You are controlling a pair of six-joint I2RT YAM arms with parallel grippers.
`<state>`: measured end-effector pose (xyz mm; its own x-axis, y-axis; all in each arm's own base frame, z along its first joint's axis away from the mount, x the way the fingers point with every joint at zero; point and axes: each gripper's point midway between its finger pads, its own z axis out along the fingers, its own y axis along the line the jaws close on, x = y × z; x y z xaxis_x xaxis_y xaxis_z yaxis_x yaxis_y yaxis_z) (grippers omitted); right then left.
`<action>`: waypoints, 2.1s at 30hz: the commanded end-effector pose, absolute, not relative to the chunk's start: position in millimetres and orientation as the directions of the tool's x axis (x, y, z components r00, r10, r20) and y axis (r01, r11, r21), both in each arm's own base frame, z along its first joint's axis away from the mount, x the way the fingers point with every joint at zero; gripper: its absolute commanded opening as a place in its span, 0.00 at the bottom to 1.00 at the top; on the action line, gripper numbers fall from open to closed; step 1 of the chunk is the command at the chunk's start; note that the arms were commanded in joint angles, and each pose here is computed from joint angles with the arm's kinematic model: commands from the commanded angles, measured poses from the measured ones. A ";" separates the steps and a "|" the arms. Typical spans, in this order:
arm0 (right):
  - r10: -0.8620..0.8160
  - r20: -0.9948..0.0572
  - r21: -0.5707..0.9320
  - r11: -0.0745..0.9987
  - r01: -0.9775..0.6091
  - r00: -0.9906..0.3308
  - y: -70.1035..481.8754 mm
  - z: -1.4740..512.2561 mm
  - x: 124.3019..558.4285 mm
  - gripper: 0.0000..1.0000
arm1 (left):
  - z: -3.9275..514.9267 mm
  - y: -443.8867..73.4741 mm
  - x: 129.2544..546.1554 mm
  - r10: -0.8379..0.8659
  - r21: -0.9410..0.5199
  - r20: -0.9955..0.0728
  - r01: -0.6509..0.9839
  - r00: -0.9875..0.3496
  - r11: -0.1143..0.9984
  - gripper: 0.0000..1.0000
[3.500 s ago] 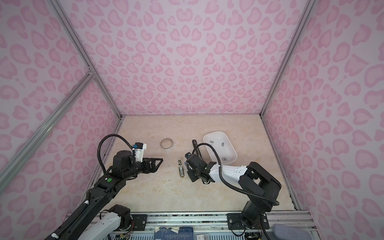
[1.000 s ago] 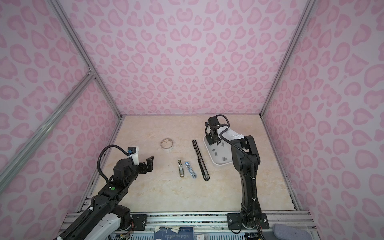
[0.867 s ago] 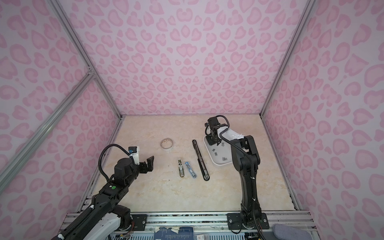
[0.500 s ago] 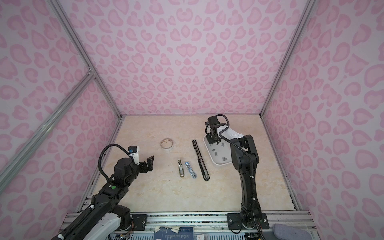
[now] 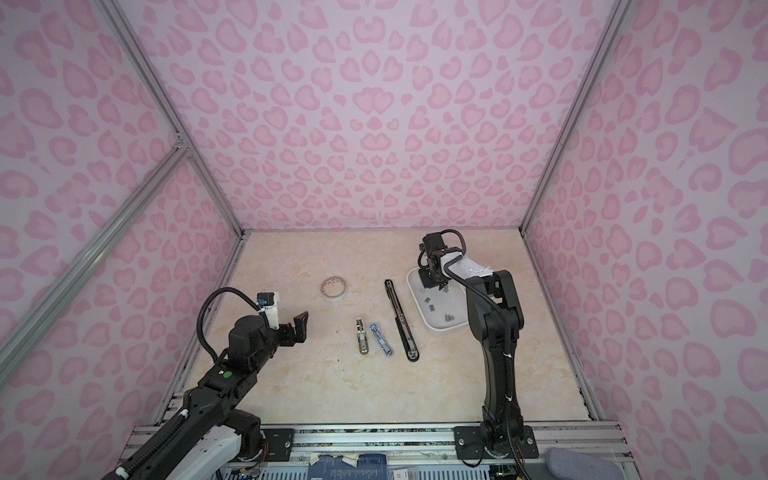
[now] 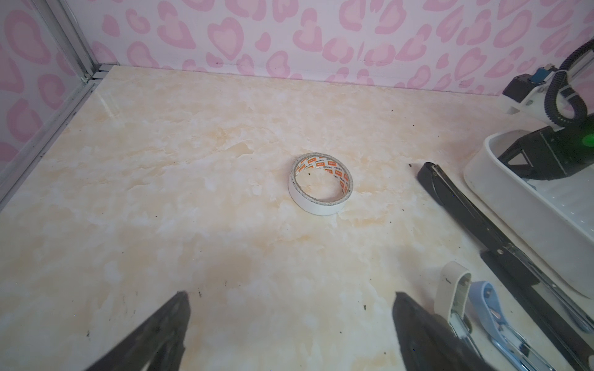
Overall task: Load the staples into the stapler
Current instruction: 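Lower the right gripper into the tray and close on a grey staple strip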
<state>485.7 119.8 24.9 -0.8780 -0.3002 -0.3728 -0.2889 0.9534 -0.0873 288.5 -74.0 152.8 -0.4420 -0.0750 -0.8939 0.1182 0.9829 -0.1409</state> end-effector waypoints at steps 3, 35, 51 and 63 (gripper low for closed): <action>-0.262 -0.309 -0.081 0.965 -0.250 -0.914 112.3 16.9 464.7 0.33 | 165.2 -76.7 291.9 -0.087 -0.153 -0.910 0.134 -0.405 0.979 0.99; -0.216 -0.283 -0.016 0.975 -0.221 -0.934 118.9 4.1 453.1 0.23 | 164.6 -78.7 291.8 -0.091 -0.162 -0.908 0.142 -0.409 0.977 0.99; -0.208 -0.282 -0.018 0.977 -0.211 -0.937 117.8 3.3 453.7 0.13 | 165.7 -79.2 290.8 -0.094 -0.166 -0.909 0.146 -0.406 0.975 0.99; -0.155 -0.367 0.006 0.986 -0.169 -0.917 116.8 35.2 448.7 0.11 | 168.3 -81.1 282.3 -0.123 -0.203 -0.906 0.159 -0.405 0.966 0.99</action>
